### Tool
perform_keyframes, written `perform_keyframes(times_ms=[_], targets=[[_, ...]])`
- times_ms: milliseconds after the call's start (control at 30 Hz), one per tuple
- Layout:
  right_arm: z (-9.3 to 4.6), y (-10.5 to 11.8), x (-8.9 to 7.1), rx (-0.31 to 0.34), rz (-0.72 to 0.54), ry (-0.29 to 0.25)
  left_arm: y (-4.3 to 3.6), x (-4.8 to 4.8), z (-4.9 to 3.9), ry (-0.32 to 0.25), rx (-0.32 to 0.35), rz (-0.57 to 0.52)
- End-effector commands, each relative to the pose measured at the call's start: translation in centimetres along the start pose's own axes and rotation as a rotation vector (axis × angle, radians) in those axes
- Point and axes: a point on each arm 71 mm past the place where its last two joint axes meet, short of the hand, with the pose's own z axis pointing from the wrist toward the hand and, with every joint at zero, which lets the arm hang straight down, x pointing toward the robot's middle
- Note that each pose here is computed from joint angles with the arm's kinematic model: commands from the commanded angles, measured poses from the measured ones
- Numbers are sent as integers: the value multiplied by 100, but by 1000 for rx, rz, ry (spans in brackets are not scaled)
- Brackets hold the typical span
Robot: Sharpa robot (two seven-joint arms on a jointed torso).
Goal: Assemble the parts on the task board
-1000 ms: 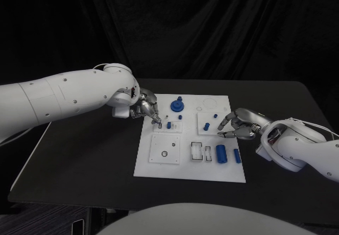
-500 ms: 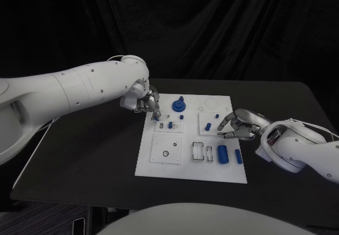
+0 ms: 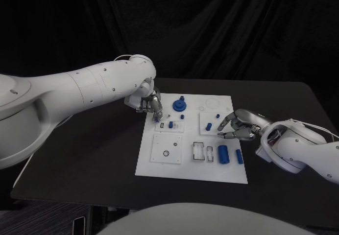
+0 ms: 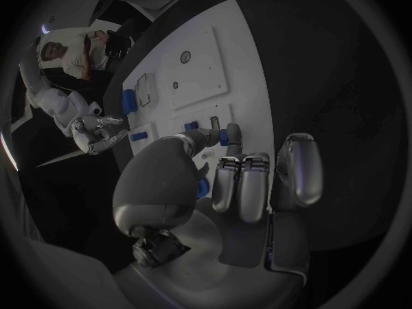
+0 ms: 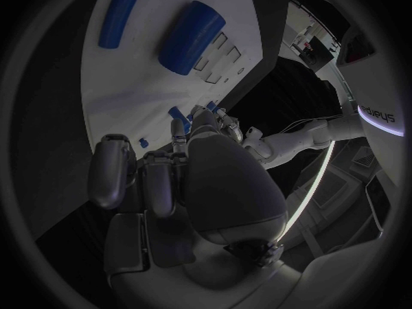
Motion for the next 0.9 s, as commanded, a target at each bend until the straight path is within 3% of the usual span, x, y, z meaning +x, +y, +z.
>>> perform_keyframes(times_ms=[33,900], targets=[[-2,-7,14,16,-5,8,-20,36,18,38,-2,18],[2,-2,17,15,-5,9,-69,90,77,12,24,-5]])
